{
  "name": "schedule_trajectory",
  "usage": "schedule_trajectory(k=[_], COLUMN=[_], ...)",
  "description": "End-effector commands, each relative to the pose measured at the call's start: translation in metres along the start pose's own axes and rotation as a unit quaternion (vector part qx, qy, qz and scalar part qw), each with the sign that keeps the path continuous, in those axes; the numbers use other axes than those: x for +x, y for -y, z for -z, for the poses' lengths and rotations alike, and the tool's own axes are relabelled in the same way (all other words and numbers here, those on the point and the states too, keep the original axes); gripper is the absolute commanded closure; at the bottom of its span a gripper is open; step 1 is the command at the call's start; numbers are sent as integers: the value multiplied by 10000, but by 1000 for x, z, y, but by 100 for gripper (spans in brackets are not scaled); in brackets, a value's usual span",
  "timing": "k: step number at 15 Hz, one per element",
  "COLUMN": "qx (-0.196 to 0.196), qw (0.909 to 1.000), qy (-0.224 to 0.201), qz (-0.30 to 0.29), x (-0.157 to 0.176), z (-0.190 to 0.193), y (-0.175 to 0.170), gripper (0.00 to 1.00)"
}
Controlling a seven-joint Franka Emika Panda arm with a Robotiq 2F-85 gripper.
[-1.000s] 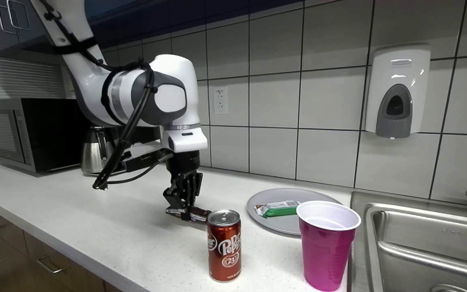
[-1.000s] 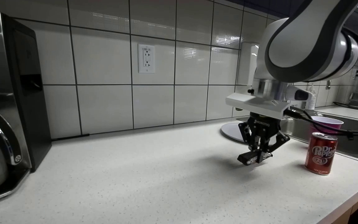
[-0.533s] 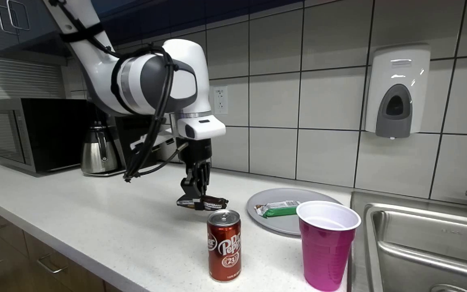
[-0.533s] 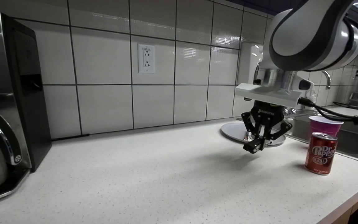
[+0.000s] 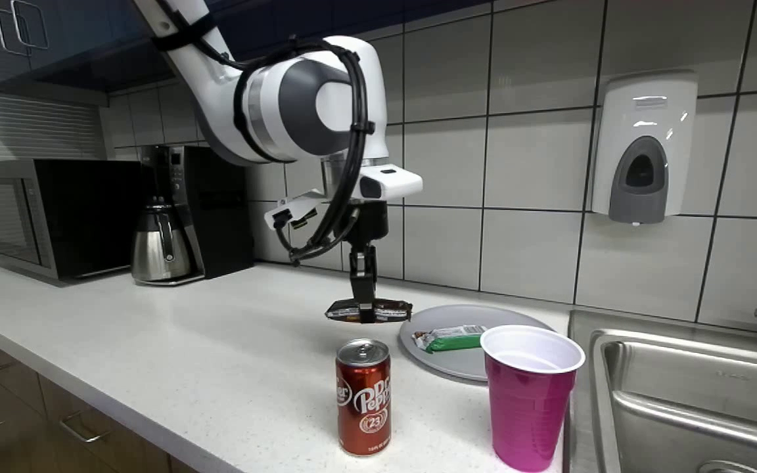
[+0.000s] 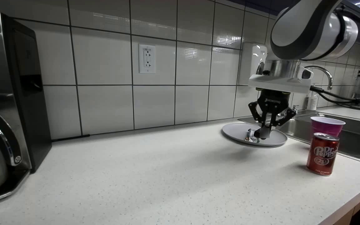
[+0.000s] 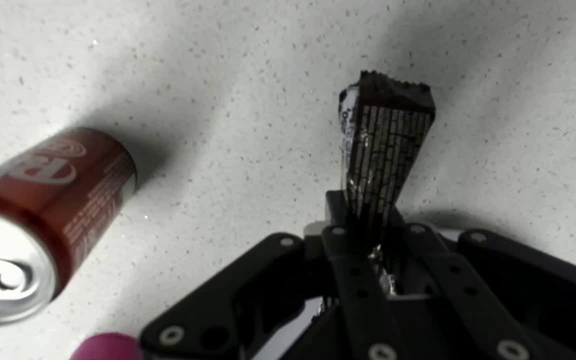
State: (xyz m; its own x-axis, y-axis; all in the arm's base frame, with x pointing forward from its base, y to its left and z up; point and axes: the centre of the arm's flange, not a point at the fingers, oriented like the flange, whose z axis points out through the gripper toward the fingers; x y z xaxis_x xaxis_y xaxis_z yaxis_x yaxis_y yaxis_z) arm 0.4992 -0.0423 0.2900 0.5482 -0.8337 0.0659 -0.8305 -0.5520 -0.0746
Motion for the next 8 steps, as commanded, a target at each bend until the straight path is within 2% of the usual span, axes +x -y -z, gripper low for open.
schedule_trajectory(k=[1,8], qx=[-107,-191], qw=[9993,9972], qy=[-14,-89], qz=[370,715], x=[44,115], z=[5,-10], y=[13,29], gripper=[96,96])
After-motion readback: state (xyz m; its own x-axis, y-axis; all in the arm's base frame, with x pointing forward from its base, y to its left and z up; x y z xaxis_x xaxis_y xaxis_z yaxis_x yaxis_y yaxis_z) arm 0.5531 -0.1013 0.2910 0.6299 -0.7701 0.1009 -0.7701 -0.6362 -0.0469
